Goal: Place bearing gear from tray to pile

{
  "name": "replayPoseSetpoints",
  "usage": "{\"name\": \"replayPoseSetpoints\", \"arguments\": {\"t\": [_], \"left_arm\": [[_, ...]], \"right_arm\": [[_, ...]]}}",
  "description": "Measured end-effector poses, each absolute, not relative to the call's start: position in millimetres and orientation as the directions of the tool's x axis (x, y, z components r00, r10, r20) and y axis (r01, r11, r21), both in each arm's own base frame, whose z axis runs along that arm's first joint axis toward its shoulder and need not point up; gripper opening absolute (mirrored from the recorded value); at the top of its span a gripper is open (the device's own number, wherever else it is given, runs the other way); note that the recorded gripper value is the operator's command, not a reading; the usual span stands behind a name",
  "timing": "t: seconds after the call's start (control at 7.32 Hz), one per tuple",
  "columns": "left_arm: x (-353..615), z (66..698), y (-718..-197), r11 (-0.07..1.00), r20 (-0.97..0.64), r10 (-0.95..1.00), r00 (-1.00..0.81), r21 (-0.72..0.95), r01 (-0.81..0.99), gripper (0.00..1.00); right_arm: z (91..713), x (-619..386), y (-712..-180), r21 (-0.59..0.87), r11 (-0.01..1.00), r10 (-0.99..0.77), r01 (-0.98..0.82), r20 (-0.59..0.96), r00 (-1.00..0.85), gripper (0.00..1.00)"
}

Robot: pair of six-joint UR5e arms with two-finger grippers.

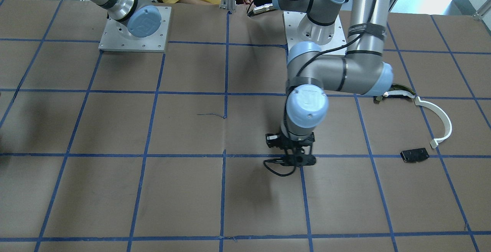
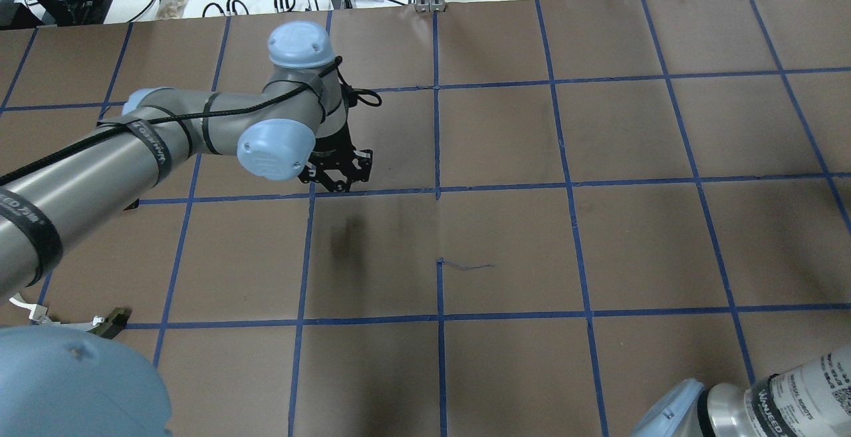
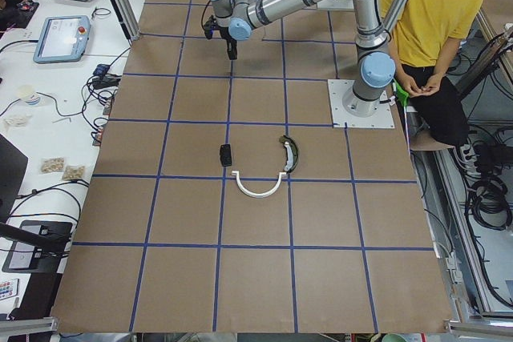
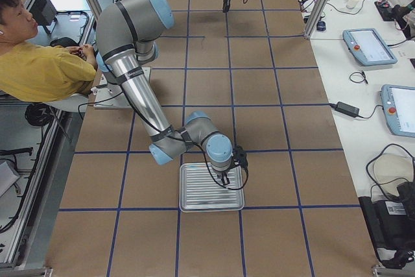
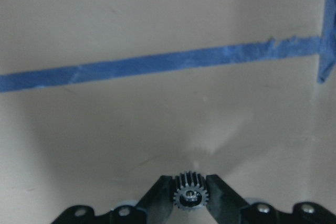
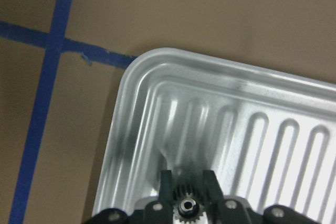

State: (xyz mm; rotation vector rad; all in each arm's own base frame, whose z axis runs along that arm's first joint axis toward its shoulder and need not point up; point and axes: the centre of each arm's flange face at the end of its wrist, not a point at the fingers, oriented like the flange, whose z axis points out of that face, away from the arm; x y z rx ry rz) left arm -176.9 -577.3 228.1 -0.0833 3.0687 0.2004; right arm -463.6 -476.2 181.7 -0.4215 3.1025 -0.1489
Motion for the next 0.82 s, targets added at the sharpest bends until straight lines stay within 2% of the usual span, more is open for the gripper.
{"name": "replayPoseSetpoints", "arguments": {"t": [0.14,0.41,0.55,0.82], "left_arm": [[-118.7,242.8,-591.9,0.985,-0.086,-0.109,-0.990,0.127,-0.119,0.00],[4.0,255.4,-599.6,0.972,-0.086,-0.177,-0.980,0.139,-0.188,0.00],[66.7,255.2,-593.5,0.966,-0.075,-0.197,-0.978,0.155,-0.206,0.00],[175.8,246.8,-566.2,0.956,-0.050,-0.202,-0.978,0.205,-0.208,0.00]], "right_arm": [[183.2,-463.8,-475.9,-0.093,0.959,-0.268,-0.268,0.009,-0.963,0.18],[205.4,-450.5,-487.1,-0.100,0.952,-0.288,-0.290,0.036,-0.957,0.16],[230.3,-421.9,-505.6,-0.105,0.946,-0.301,-0.305,0.055,-0.952,0.16],[291.8,-303.2,-554.7,-0.094,0.951,-0.292,-0.294,0.037,-0.956,0.13]]}}
